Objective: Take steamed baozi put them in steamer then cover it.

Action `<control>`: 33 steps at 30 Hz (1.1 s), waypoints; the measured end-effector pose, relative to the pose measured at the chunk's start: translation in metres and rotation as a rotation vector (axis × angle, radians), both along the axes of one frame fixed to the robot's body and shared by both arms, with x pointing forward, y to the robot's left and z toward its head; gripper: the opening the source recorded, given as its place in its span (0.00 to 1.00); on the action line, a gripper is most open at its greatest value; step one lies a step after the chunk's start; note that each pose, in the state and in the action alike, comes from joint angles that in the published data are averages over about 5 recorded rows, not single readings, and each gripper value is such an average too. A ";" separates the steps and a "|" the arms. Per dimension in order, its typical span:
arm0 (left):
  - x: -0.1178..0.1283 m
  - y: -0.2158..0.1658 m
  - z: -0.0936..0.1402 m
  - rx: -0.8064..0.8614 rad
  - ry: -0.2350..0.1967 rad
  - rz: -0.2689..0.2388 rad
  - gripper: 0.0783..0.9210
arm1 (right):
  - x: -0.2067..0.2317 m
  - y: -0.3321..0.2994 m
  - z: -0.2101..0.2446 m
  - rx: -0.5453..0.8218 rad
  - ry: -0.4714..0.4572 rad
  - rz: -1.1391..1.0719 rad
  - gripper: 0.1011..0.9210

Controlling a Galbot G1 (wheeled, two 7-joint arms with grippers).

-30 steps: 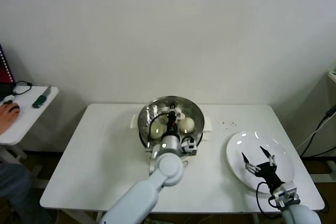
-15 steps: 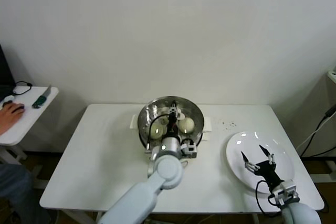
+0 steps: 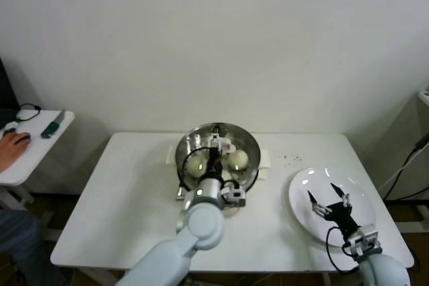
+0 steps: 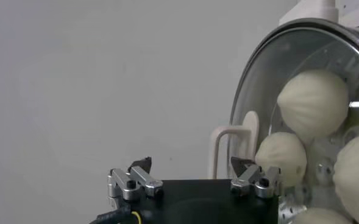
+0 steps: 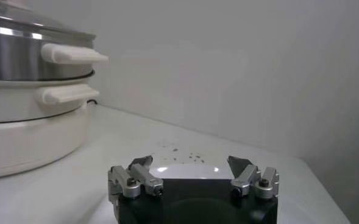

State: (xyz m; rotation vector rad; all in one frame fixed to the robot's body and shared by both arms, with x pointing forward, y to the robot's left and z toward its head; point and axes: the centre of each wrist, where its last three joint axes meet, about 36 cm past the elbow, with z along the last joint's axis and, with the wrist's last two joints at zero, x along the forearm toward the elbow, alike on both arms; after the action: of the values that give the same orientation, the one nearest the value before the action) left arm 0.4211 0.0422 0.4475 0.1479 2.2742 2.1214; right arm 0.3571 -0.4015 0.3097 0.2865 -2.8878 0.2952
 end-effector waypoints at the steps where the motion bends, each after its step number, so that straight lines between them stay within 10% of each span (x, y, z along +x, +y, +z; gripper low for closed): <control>1: -0.002 0.003 0.001 -0.003 -0.002 0.001 0.88 | 0.001 0.000 0.001 0.001 0.001 0.000 0.88; 18: -0.042 0.083 0.024 -0.276 -0.045 0.135 0.88 | 0.010 -0.013 0.013 -0.017 -0.013 0.010 0.88; 26: -0.064 0.139 0.011 -0.565 0.039 0.290 0.88 | 0.017 -0.012 0.017 -0.013 -0.042 0.026 0.88; 33: -0.075 0.184 -0.020 -0.886 0.061 0.242 0.88 | 0.023 -0.007 0.016 -0.013 -0.065 0.036 0.88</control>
State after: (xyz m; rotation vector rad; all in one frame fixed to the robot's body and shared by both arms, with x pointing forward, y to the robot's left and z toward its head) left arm 0.3458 0.2265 0.4271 -0.0943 3.1268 0.9798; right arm 0.3806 -0.4083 0.3257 0.3332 -2.9462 0.3361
